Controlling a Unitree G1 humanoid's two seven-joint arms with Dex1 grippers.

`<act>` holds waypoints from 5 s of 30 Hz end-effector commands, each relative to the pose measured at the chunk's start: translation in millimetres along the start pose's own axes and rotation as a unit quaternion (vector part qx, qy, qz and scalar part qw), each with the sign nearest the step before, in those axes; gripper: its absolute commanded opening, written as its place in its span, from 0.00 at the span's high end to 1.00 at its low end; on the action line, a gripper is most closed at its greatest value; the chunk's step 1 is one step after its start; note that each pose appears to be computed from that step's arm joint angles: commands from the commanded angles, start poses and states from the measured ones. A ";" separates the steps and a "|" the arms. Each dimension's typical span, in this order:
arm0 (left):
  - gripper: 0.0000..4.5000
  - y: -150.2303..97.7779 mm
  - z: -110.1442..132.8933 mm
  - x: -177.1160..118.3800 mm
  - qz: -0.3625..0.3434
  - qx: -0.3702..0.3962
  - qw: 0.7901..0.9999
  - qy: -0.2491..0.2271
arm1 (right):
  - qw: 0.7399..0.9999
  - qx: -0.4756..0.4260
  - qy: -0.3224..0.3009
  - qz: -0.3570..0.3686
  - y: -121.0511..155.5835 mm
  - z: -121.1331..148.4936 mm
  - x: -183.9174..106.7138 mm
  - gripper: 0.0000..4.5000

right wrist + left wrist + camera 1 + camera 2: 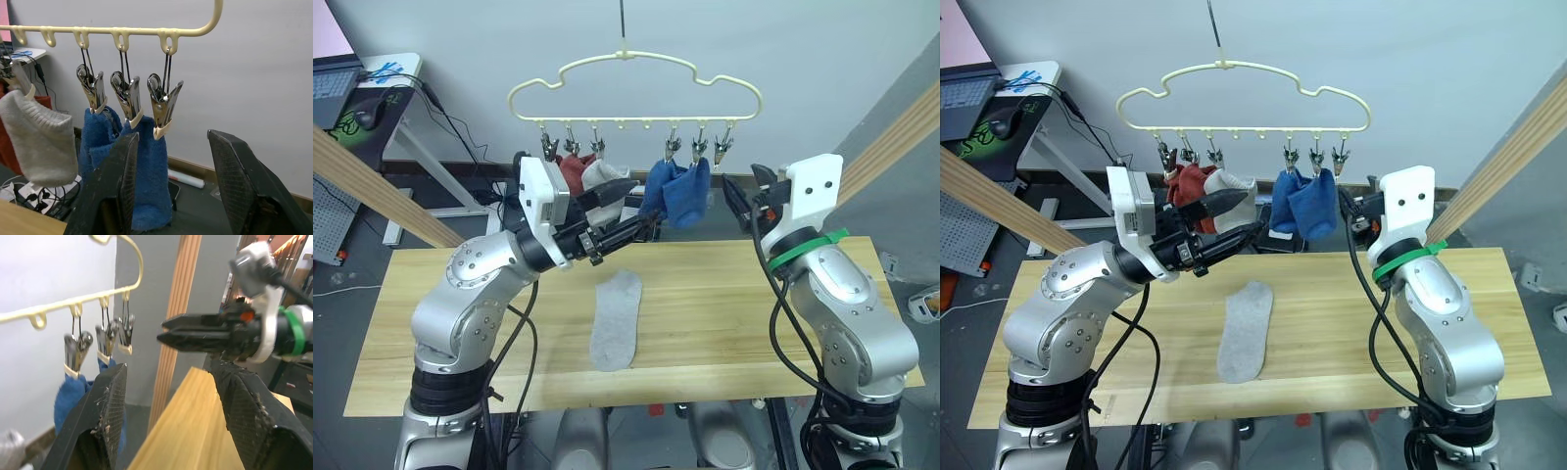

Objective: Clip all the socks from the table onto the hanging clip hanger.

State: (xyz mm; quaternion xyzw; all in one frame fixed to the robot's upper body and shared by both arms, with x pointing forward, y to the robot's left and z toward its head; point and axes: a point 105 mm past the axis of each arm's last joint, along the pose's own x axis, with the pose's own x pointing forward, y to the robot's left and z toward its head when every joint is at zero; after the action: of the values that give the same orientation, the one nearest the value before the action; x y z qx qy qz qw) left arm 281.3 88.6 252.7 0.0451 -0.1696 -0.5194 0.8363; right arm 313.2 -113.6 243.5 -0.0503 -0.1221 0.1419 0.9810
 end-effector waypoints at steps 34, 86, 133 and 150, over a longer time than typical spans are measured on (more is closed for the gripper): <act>0.35 8.1 16.5 14.4 -0.012 0.063 0.998 -0.021 | 0.996 0.025 -0.037 -0.071 6.1 12.8 44.5 0.48; 0.35 4.5 11.2 15.2 -0.009 0.060 0.998 -0.014 | 0.986 0.095 -0.044 -0.127 22.1 29.6 63.1 0.48; 0.00 -4.1 -141.3 -33.0 0.272 -0.044 0.931 0.238 | 0.979 0.147 -0.076 -0.119 33.9 52.1 62.9 0.98; 0.00 -23.5 -206.4 -31.0 0.337 -0.126 0.868 0.342 | 0.981 0.147 -0.080 -0.102 40.6 54.4 63.5 0.98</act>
State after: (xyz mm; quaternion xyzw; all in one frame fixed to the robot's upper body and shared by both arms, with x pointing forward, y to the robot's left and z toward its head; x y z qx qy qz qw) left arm 321.7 89.7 48.3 0.0518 0.1820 -0.1660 0.9678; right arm 361.3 -67.3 279.0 0.0840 -0.1367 0.0355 0.9864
